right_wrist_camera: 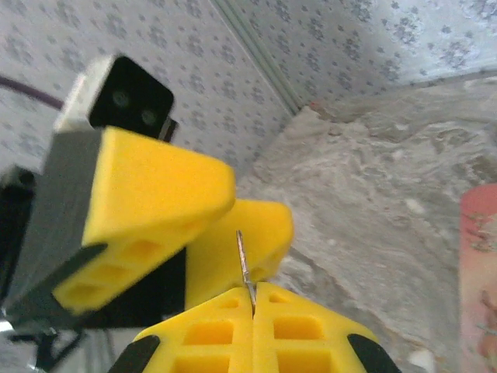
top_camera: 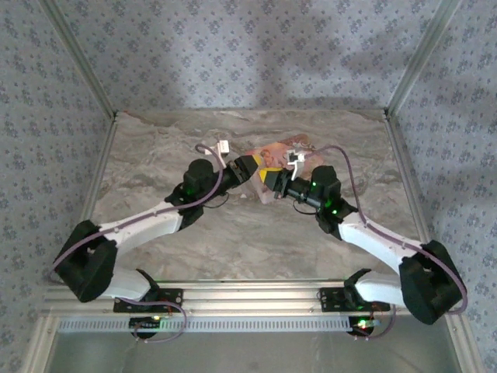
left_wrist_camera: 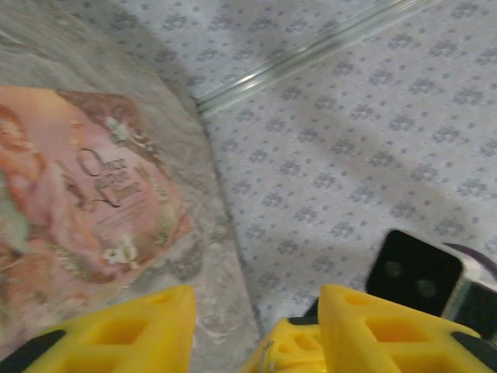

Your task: Unlock the padlock with the key

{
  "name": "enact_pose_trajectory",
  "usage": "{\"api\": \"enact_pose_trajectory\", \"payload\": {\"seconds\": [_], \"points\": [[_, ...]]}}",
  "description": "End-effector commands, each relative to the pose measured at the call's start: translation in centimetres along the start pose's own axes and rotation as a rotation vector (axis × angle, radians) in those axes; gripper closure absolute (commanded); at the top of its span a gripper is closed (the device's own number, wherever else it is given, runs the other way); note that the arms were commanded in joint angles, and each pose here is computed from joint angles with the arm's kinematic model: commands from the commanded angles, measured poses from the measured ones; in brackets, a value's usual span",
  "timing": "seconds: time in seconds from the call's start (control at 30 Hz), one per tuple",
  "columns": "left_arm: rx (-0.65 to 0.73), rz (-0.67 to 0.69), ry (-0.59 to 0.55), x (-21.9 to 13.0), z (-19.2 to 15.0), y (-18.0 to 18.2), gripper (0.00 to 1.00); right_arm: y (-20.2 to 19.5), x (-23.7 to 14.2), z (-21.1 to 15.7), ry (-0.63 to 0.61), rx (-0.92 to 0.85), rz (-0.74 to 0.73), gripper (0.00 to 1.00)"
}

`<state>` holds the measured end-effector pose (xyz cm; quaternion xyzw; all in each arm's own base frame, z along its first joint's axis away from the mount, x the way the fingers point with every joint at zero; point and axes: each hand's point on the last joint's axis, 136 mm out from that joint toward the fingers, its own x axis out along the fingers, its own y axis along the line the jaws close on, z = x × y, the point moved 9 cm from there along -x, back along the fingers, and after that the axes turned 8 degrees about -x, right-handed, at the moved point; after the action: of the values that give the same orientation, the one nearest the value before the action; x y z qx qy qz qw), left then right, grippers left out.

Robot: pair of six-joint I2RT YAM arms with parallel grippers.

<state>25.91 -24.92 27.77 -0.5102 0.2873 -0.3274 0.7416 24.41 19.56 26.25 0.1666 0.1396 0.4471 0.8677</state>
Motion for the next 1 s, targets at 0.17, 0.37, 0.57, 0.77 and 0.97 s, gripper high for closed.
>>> {"api": "enact_pose_trajectory", "payload": {"seconds": [0.17, 0.37, 0.57, 0.77, 0.97], "points": [[-0.042, 0.293, 0.002, -4.5, 3.1, -1.5, 0.20, 1.9, 0.1, -1.3, 0.330, -0.768, -0.294, 1.00], [-0.198, 0.360, 0.097, -4.1, 2.5, -1.4, 0.21, 3.0, 1.8, -2.8, 0.426, -1.240, -0.429, 1.00], [-0.306, 0.369, 0.125, -3.2, 1.9, -0.1, 0.27, 4.1, 2.4, -3.0, 0.350, -1.325, -0.423, 1.00], [-0.355, 0.357, 0.163, -2.3, 1.4, 0.6, 0.32, 4.8, 2.7, -2.9, 0.316, -1.393, -0.416, 1.00], [-0.391, 0.355, 0.178, -1.8, 1.0, 1.3, 0.39, 5.4, 3.2, -2.3, 0.263, -1.392, -0.399, 1.00]]}}
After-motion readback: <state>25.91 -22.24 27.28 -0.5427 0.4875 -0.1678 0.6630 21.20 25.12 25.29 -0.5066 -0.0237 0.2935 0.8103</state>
